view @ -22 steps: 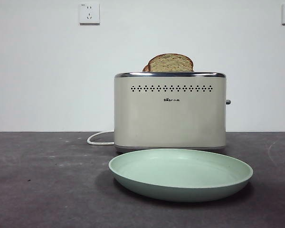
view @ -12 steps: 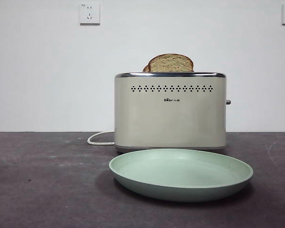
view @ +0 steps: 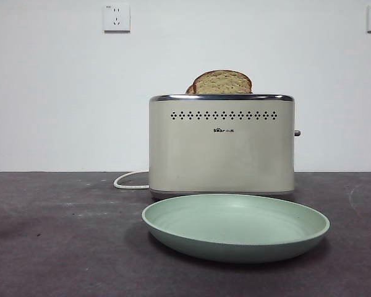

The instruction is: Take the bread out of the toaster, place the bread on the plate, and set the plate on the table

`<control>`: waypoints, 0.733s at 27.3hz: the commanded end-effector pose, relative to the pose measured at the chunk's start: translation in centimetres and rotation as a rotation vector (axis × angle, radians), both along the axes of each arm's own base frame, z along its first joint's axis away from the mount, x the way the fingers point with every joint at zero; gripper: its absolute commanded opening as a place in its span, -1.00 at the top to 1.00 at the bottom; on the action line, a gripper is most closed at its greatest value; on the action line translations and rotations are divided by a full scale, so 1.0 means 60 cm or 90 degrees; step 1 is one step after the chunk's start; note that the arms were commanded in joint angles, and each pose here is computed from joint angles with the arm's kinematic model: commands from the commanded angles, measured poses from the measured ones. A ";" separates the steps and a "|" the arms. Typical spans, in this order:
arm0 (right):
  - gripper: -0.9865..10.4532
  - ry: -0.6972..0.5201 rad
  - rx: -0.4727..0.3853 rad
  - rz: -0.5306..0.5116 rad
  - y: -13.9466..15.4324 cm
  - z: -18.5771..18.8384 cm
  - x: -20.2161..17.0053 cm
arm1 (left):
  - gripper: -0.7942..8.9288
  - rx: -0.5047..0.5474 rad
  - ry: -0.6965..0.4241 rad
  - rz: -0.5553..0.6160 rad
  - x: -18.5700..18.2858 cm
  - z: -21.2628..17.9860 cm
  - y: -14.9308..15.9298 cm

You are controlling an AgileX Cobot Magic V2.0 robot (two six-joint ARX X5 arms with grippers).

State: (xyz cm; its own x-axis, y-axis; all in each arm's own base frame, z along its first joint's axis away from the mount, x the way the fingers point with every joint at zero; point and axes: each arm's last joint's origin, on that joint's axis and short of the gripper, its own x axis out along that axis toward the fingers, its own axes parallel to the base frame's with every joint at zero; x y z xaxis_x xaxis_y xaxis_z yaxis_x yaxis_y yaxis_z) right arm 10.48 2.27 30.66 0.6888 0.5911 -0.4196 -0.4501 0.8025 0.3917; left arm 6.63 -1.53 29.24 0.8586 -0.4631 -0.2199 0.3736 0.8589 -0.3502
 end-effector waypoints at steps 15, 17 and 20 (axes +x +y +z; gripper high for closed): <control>0.79 0.069 -0.101 0.110 0.011 0.044 0.000 | 0.83 0.047 0.046 -0.061 -0.022 0.040 -0.002; 0.58 0.077 -0.093 0.104 0.011 0.044 0.000 | 0.76 0.045 0.048 -0.060 -0.022 0.040 -0.002; 0.01 0.083 -0.086 0.098 0.011 0.044 0.000 | 0.14 0.045 0.046 -0.060 -0.022 0.041 -0.002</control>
